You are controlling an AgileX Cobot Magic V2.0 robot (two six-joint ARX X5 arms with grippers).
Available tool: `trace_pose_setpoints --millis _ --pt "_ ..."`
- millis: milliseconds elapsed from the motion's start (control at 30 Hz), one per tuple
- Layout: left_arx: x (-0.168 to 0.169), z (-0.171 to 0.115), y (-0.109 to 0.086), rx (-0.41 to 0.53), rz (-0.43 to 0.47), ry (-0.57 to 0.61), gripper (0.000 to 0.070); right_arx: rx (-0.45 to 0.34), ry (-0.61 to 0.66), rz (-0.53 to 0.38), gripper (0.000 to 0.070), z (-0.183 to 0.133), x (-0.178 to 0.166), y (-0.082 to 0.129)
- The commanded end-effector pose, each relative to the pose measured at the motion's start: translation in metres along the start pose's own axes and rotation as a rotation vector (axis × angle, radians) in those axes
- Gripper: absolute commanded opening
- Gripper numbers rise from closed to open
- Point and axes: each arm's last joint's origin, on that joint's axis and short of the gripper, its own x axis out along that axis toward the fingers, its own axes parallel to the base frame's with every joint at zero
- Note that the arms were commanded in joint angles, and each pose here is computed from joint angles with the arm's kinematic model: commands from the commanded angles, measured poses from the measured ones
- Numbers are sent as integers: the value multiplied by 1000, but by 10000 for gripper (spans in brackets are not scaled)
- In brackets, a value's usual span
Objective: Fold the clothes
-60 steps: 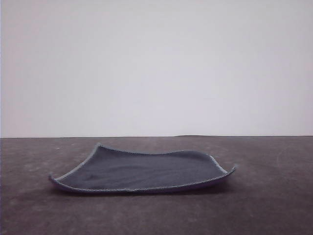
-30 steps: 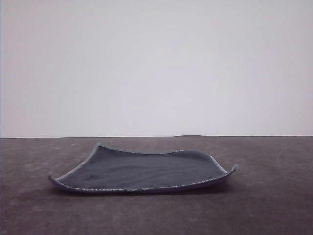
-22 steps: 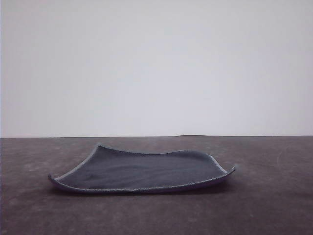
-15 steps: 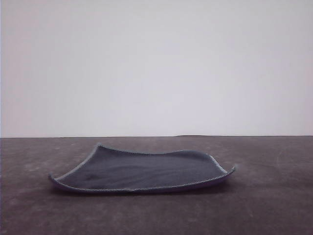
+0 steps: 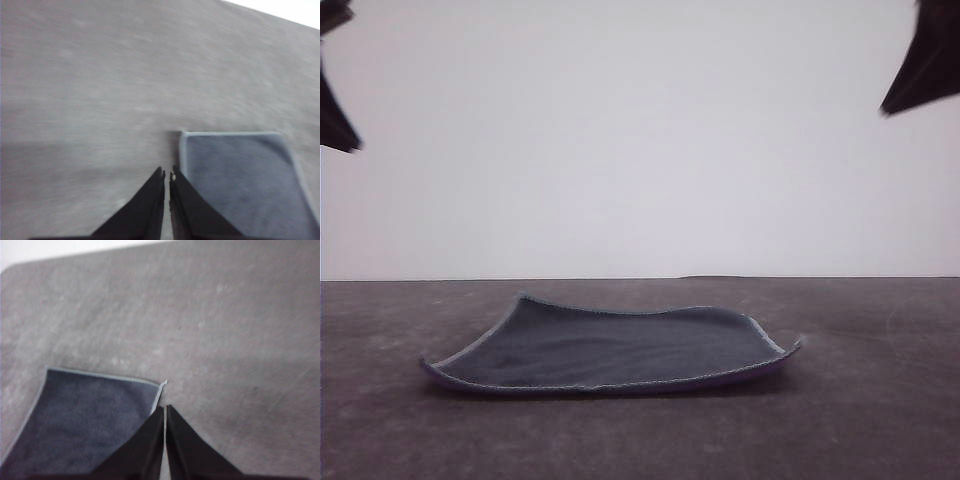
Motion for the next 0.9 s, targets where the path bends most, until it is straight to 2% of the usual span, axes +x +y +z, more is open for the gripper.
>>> trace_pose_setpoints --millis 0,67,233,300,367,400,433,467,867 --pt "8 4 2 1 -58 23 0 12 58 5 1 -1 15 -7" --pt "16 2 5 -13 -89 53 0 35 105 10 1 -6 27 -14" --pt "23 -1 9 -30 -88 85 3 60 175 1 23 -14 37 -20" --pt "23 -1 9 -30 -88 84 64 57 182 6 122 -14 37 -20" --pt "23 -1 9 -35 -89 84 257 57 184 23 371 -15 37 -20" --pt "23 -1 9 -39 -91 85 357 57 184 28 464 -15 37 -19" --pt "23 -1 8 -39 -101 87 409 58 185 28 490 -15 37 -19" --pt "23 -1 8 -38 -110 88 434 58 184 27 503 -15 37 -20" --pt "25 -2 5 -34 -138 95 435 52 178 33 502 -14 38 -19"
